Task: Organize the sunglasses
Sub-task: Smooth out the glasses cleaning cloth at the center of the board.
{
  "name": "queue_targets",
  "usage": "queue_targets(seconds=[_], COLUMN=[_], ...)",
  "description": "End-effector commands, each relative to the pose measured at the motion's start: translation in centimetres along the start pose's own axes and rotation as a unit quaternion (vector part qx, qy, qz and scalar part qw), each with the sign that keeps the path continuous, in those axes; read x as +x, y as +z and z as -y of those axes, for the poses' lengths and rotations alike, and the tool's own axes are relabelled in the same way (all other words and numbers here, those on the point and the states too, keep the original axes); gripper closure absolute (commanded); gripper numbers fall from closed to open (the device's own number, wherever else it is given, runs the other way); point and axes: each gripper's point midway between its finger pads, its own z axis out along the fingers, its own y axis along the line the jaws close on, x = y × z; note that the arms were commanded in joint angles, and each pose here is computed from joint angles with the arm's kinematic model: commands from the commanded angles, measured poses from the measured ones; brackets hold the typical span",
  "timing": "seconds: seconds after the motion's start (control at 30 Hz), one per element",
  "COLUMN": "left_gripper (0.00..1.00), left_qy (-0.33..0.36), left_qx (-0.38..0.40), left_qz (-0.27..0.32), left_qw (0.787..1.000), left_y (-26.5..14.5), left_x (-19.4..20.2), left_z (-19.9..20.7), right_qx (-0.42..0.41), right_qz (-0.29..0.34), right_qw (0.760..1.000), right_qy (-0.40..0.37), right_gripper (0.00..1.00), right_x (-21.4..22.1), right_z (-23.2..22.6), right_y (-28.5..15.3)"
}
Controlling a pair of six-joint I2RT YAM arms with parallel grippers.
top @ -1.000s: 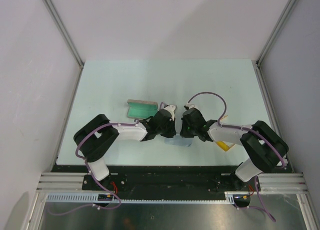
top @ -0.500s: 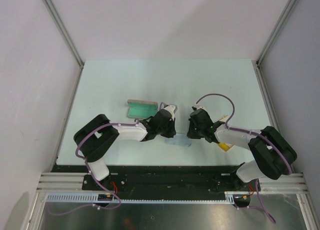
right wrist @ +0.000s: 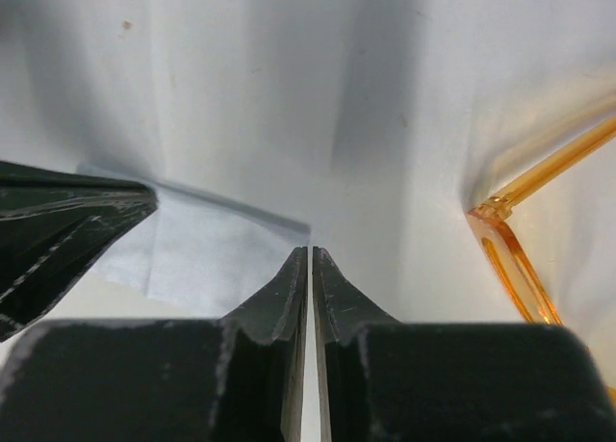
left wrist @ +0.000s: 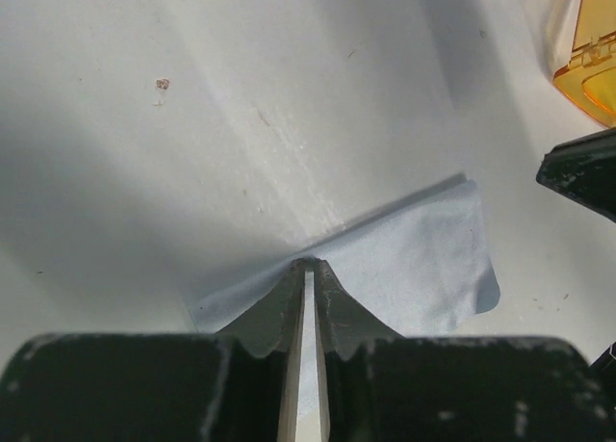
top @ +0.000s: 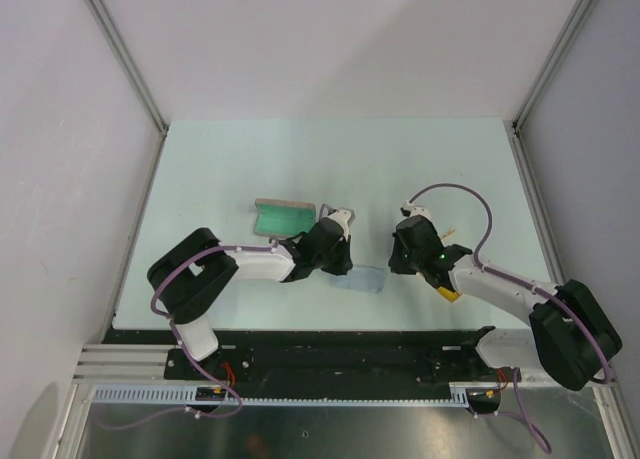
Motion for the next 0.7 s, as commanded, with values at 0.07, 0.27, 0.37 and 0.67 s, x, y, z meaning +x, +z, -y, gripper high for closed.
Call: queue_targets(seconds=[0.07,0.27,0.37,0.67], left_gripper=[0.79,0.55,0.42,0.26], left_qy=[0.004,0.011,0.001,-0.101], left_qx=[-0.021,-0.04,-0.056,-0.166], left_qz=[0.029,0.074,0.103,0.165], left_qw=[0.999,0.996,0.993,0.967], left_y=[-1.4,-3.4,-4.9,-10.0], left_x=[-1.7,-4.9,-6.6,-7.8], left_z=[-0.2,-0.4,-1.6,-10.9], right_qx=[-0.051,-0.078,-0.092,-0.106], right_qz=[0.019,0.004,-0.003,-0.012], right_qw=[0.998,0.997,0.996,0.994], right_qy=[-0.024,-0.019,-0.02,-0.025], right_gripper=[0.88,0.88,0.88,0.87], right_x=[-0.5,0.5,1.0,1.8], right_z=[-2.7,-4.5,-5.3,-6.5], right_y=[-0.9,-0.5,-0.3,0.3])
